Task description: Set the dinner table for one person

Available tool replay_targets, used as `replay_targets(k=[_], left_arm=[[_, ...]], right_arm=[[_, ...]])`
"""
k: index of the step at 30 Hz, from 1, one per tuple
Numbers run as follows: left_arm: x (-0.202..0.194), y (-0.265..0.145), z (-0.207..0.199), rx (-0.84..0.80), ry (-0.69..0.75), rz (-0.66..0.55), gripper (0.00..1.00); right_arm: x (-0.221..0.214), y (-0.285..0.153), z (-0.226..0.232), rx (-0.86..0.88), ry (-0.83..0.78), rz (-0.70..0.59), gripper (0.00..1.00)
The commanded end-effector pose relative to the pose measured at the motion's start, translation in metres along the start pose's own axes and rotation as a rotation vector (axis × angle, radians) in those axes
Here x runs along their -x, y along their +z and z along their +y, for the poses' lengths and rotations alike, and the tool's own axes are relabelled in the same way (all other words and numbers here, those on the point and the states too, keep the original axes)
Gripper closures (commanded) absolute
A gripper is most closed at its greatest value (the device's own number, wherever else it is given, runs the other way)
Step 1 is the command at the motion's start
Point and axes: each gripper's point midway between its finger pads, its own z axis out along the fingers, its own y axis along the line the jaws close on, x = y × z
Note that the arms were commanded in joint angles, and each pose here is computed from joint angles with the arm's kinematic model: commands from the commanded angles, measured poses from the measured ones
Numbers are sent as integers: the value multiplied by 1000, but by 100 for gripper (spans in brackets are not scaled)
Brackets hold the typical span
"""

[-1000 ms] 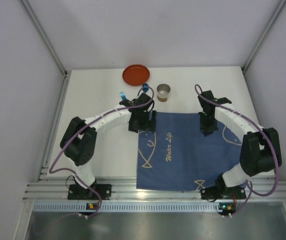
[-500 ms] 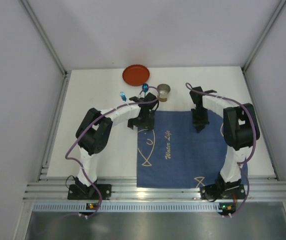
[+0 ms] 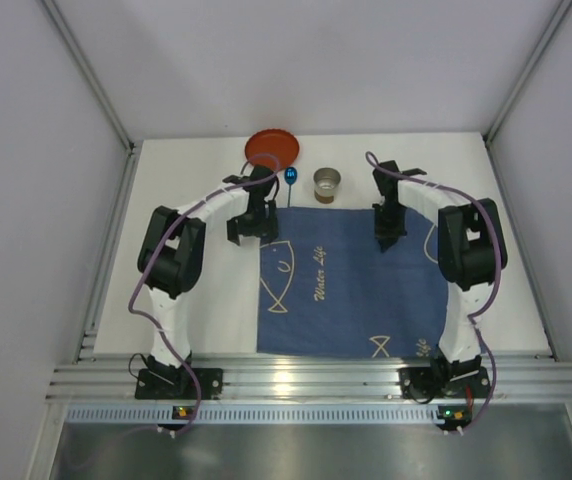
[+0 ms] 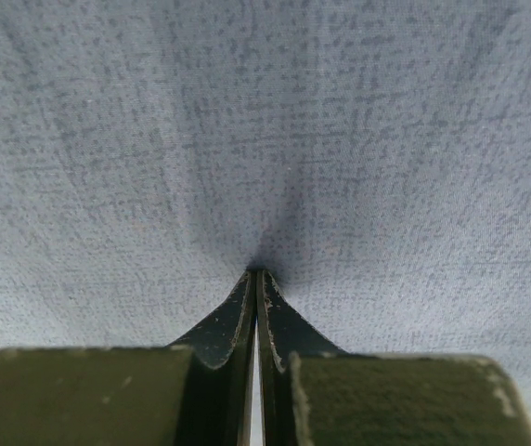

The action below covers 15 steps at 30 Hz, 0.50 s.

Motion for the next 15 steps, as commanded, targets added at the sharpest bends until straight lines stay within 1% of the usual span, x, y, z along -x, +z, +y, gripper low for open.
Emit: replay_targets(k=[1,4,7,8,9,10,11,12,13,14,15], left_arm=[[7,0,25,116,41,8,12],[13,-13,24,110,-1,-17,12],[33,-36,24,98,-35,-95,11],[42,-42,26,96,-49,-119,11],[55,-50,24,82,-62,-148,11],[60,-49,24,82,-67,-152,11],[67,-48,27,82,-80,-155,11],[80,-56,24,70,-92,-177,11],[85,-56,24,67,-101,-181,11],[89,-47,25,70,-109,-168,11],[99,-49,22,51,-117,-183,11]], right_arm=[[10,14,2,-25,-5,-22,100],[20,4,8,2,-7,-50,100],[27,-15,16,31,-12,-82,99],[28,-21,19,39,-19,-90,88],[29,-28,20,42,-20,-101,81],[30,-42,23,49,-28,-124,73],[29,-50,24,50,-32,-138,55],[29,-57,25,53,-36,-151,50],[27,-72,25,60,-36,-176,48],[24,-78,27,64,-43,-183,46],[21,-85,28,70,-47,-192,46]])
